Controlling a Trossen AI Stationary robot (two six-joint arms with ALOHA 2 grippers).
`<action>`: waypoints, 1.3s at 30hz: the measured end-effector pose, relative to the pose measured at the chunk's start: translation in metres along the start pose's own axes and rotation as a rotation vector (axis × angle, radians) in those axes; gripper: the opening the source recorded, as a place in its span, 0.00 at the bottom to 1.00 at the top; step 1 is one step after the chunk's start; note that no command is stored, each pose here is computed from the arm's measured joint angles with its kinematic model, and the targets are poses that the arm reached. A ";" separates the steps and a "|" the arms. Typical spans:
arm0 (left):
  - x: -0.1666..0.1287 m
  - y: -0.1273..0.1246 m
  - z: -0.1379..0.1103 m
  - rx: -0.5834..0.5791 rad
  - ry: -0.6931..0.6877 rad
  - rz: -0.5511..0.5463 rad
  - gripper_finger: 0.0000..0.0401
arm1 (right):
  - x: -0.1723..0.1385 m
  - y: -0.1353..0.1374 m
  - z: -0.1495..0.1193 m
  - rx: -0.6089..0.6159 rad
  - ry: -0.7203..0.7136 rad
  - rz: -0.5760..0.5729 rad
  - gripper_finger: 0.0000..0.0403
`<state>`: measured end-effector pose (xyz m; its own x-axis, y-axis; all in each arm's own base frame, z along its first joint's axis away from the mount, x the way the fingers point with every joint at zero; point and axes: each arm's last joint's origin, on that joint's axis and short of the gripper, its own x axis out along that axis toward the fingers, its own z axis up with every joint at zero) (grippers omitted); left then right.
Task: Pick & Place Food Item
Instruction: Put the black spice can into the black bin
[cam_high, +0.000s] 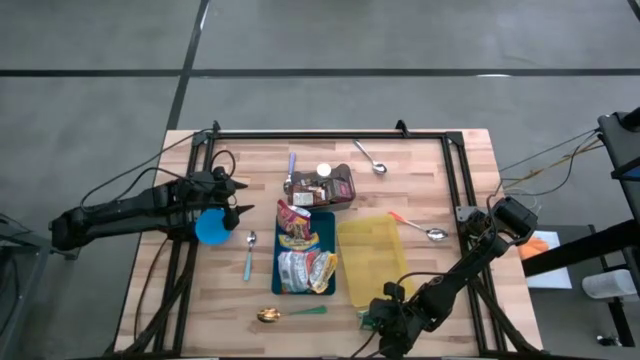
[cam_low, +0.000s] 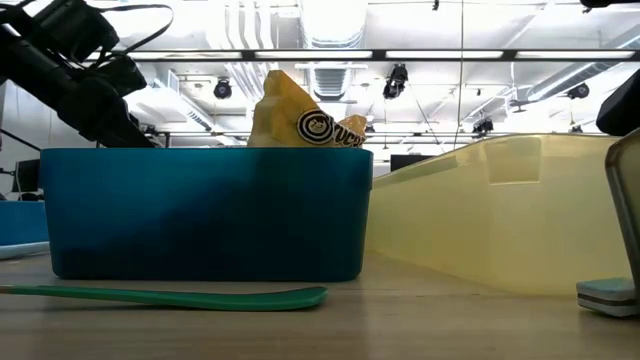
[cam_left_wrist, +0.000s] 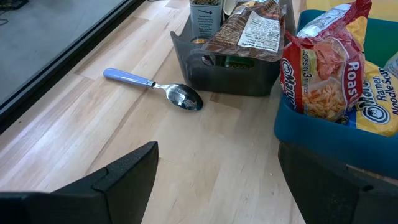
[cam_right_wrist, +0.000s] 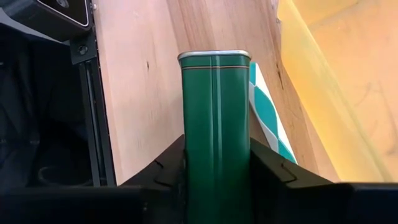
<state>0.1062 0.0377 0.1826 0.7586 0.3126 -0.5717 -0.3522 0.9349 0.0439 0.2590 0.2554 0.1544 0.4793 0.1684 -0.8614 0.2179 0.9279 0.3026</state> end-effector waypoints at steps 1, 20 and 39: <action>0.000 0.000 0.000 0.000 0.001 0.000 0.84 | 0.000 0.000 0.000 0.000 0.000 0.000 0.30; 0.000 0.000 0.000 0.000 0.000 0.000 0.84 | 0.000 0.001 0.000 0.001 -0.002 0.003 0.31; 0.000 0.000 0.000 0.000 0.000 0.000 0.84 | -0.034 0.009 0.016 -0.030 -0.065 0.033 0.27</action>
<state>0.1062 0.0376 0.1825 0.7584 0.3125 -0.5720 -0.3521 0.9349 0.0439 0.2581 0.2529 0.1925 0.5405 0.1781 -0.8223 0.1755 0.9320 0.3172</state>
